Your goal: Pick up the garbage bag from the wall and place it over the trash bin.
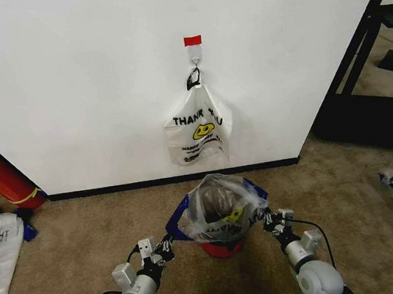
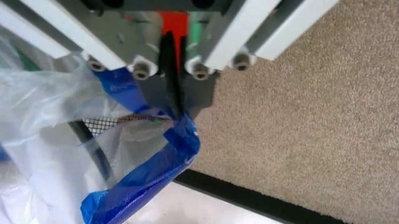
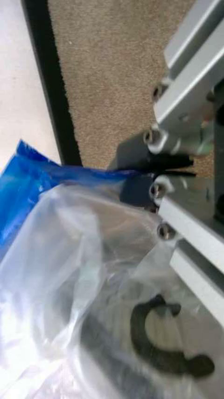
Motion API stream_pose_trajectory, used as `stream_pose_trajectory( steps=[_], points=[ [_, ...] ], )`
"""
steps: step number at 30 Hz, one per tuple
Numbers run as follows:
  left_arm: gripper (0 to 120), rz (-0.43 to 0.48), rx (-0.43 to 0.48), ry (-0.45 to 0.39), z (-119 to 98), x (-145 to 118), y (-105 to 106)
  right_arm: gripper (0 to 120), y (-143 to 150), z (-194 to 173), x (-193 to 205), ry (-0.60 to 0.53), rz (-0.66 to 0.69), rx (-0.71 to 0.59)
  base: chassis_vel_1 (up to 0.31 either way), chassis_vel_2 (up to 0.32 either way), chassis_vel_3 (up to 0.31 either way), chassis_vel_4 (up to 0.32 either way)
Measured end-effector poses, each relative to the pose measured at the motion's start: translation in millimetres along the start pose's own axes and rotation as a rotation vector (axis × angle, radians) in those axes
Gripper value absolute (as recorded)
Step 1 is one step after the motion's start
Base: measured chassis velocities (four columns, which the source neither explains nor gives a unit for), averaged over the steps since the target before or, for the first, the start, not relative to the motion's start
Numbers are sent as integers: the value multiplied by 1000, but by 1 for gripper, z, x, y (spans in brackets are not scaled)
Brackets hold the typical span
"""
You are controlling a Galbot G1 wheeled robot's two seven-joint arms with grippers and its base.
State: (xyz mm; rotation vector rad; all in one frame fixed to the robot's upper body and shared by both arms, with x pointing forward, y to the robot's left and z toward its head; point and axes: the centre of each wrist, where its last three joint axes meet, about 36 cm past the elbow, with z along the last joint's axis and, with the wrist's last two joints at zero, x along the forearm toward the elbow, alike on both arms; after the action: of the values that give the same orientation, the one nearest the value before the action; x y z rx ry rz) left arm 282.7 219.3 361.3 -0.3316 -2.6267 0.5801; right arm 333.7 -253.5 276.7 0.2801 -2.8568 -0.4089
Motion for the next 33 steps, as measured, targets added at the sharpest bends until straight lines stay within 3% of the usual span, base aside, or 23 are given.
stream_pose_trajectory(
  steps=[11,16,19,24,28,33],
  points=[
    [41,-5,-60,-34,-5,25,-6,41,-15,-1,31,-43,-4,75,0,0,0,0],
    [64,4,-96,-65,-7,39,-14,63,-28,-8,46,-84,3,117,0,0,0,0],
    [68,10,-99,-73,-10,42,-16,69,-32,-9,50,-91,0,128,0,0,0,0],
    [92,29,-107,-99,-18,50,-25,91,-48,-7,65,-136,-34,164,0,0,0,0],
    [99,33,-106,-105,-19,51,-28,99,-60,0,69,-176,-89,113,0,0,0,0],
    [100,42,-110,-111,-21,55,-33,100,-82,11,71,-222,-205,19,0,0,0,0]
  ],
)
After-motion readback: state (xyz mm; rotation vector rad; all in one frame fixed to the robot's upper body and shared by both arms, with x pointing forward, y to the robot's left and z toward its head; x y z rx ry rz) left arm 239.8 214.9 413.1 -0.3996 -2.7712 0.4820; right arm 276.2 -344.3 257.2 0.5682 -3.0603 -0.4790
